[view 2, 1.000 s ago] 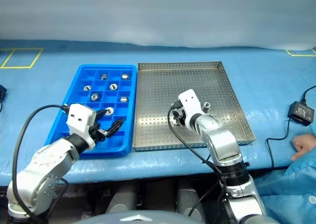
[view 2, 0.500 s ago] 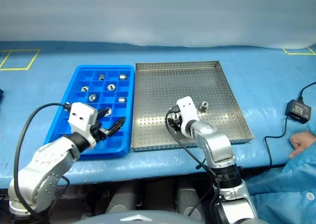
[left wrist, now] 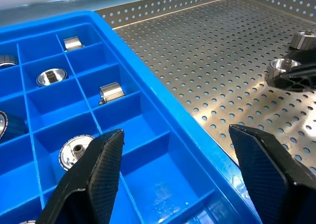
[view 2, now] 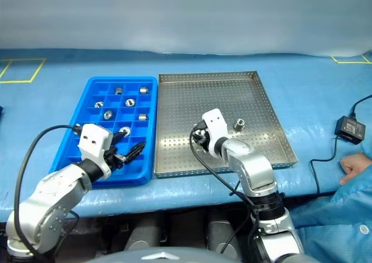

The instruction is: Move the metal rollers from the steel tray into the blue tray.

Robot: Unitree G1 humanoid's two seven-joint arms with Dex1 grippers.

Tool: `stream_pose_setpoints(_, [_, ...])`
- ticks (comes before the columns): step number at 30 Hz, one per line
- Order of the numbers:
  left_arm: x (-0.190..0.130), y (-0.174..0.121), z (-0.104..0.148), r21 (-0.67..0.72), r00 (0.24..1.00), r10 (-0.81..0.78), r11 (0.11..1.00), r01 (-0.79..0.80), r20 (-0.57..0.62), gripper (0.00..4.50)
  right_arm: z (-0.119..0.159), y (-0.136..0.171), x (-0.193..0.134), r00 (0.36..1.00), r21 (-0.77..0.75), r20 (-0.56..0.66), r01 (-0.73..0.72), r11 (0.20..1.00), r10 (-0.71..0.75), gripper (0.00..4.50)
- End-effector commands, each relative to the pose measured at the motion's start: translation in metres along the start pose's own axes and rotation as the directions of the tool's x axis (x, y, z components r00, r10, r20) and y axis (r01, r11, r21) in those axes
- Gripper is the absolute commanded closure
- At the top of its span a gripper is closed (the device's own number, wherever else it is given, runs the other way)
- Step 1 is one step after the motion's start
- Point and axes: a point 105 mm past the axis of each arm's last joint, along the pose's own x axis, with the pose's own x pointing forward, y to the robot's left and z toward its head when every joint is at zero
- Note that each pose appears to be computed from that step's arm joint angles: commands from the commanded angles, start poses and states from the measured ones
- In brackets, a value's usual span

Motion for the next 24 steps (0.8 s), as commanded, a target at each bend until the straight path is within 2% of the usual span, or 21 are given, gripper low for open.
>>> stream_pose_setpoints(1, [-0.024,0.002,0.029,0.011,0.991,0.044,0.999,-0.046,0.123,0.77,0.048,0.061,-0.004,0.930,-0.050,0.159,-0.329,0.943,0.332,2.78])
stream_pose_setpoints(6, [-0.048,0.016,0.027,0.050,0.982,0.169,0.984,-0.173,0.087,0.77,0.059,0.101,0.012,0.860,-0.085,0.153,-0.479,0.874,0.486,2.78])
stream_pose_setpoints(12, [-0.070,0.031,0.017,0.077,0.959,0.281,0.956,-0.284,0.043,0.77,0.040,0.137,0.035,0.828,-0.126,0.057,-0.549,0.827,0.558,2.78])
stream_pose_setpoints(18, [-0.073,0.028,0.009,0.049,0.956,0.292,0.955,-0.293,0.020,0.77,0.015,0.149,0.045,0.805,-0.099,-0.023,-0.592,0.800,0.592,2.78])
stream_pose_setpoints(24, [-0.068,0.023,0.006,0.035,0.959,0.283,0.959,-0.283,0.004,0.77,0.006,0.153,0.046,0.783,-0.085,-0.042,-0.621,0.779,0.620,2.78])
